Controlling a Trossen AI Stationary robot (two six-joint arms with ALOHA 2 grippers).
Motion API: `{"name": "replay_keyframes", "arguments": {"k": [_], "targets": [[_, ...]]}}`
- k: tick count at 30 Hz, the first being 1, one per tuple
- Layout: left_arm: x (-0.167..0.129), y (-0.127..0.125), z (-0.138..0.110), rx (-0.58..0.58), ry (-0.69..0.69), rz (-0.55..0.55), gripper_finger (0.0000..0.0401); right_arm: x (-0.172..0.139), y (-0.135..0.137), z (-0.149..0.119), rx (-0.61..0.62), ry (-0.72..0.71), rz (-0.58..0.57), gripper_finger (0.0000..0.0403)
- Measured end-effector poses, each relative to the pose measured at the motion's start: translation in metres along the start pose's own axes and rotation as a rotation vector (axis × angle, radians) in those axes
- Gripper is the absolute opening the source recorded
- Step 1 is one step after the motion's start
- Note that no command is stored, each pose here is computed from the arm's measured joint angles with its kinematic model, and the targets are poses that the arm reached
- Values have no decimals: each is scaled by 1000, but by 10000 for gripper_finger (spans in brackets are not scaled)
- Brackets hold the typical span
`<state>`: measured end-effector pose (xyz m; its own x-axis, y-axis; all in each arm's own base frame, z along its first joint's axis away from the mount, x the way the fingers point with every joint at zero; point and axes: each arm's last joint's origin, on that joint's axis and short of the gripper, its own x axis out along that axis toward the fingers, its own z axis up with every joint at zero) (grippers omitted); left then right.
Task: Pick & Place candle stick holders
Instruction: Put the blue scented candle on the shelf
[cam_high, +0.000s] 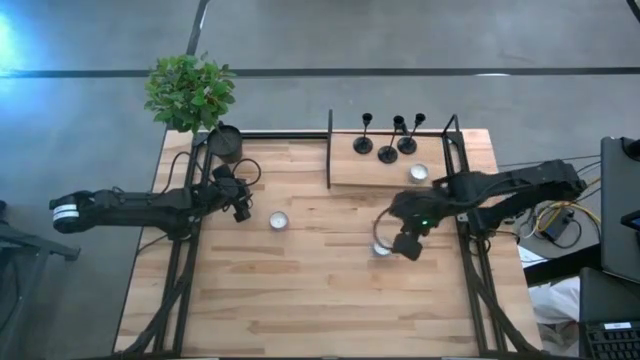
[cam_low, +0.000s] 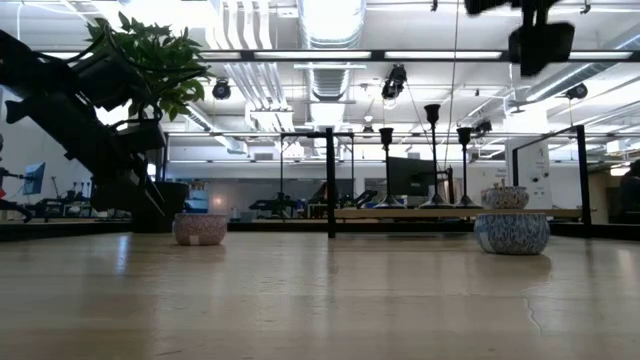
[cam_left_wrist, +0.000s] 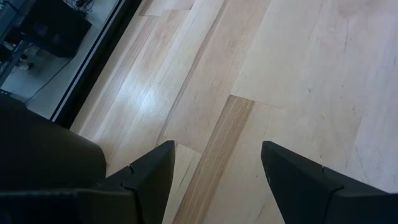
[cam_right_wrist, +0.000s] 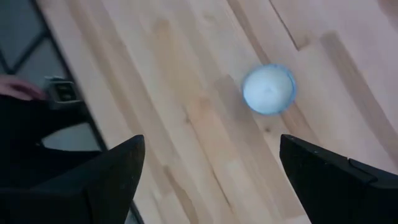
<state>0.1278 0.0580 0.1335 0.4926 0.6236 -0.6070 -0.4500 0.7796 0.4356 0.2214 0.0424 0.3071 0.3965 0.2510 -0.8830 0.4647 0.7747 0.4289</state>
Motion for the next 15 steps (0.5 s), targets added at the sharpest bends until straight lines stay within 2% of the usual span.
{"name": "replay_keyframes", "arguments": {"k": [7, 10, 15], "targets": [[0, 0, 0, 0, 0, 1, 245, 51, 1, 12, -29, 166, -92, 364], [0, 0, 0, 0, 0, 0, 246, 69, 1, 18, -45, 186, -145, 364], [0, 0, 0, 0, 0, 0, 245, 96, 5, 28, -97, 188, -137, 364]]}}
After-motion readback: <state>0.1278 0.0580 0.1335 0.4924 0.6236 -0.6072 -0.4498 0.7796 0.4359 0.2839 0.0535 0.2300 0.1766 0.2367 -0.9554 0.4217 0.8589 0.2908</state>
